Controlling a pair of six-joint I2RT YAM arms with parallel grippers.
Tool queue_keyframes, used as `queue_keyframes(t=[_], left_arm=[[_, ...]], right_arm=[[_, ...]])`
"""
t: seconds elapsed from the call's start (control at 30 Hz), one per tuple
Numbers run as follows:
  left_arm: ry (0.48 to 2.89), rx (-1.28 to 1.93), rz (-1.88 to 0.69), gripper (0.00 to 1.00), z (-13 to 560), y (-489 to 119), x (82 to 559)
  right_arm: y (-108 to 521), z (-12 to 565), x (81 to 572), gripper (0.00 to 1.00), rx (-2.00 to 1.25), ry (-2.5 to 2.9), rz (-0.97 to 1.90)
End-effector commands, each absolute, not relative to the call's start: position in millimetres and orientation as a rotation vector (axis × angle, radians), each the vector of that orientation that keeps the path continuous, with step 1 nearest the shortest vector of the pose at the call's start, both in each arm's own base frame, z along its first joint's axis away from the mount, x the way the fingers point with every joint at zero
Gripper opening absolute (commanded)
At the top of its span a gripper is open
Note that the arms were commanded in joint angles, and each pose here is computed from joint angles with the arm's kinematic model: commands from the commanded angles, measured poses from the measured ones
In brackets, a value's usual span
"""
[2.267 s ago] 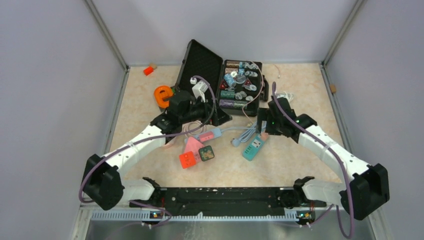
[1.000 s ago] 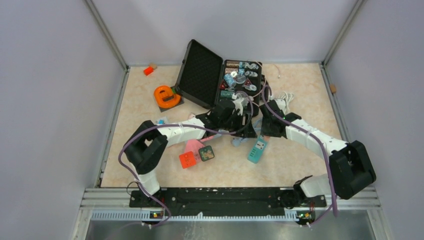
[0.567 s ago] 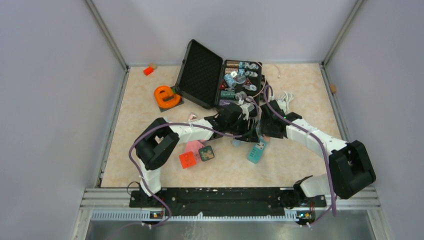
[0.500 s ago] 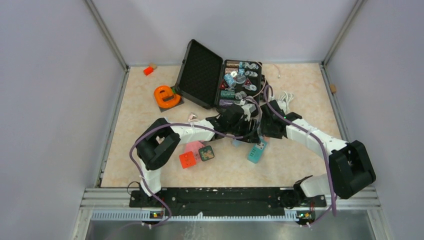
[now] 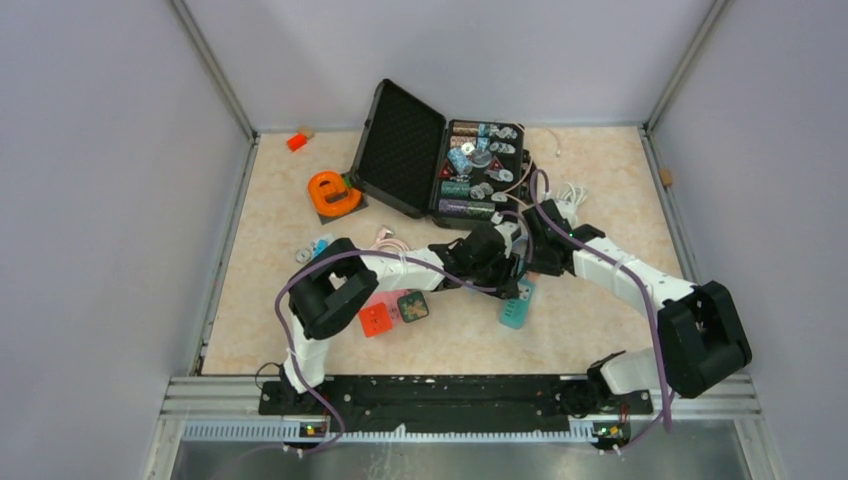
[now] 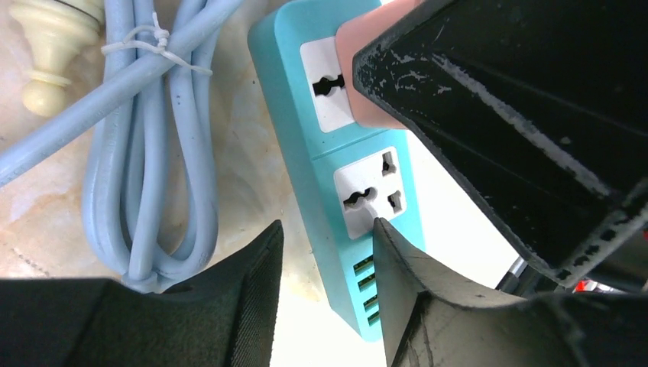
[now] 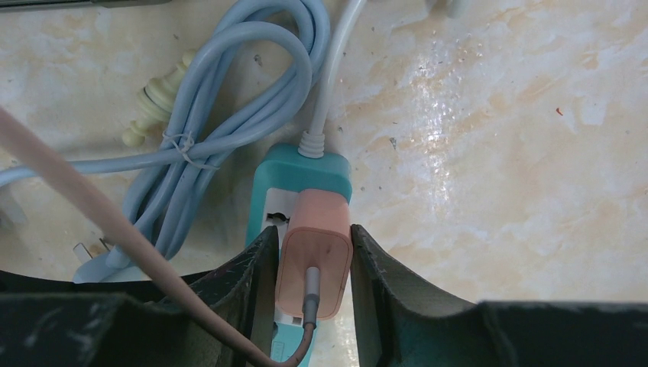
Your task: Pull the plug off the socket
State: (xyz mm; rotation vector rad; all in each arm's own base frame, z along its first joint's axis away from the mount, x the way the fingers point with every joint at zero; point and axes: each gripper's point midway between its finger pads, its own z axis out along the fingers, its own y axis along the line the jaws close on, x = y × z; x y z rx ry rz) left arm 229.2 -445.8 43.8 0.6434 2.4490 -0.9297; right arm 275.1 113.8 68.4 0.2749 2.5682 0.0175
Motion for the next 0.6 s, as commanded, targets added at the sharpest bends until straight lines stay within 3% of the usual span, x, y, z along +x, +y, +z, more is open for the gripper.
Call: queue_keyframes(t=[0.0,0.57], left_arm=[[2.447,0.593,-0.863,0.46,26,-436,231],[2.525,0.507,-0.764,0.36,-2,-419,226]], right_arm=[[113,79,282,0.03,0.300,2.515,0.033],[115,141,298,0.00,0.326,2.372,0.101]])
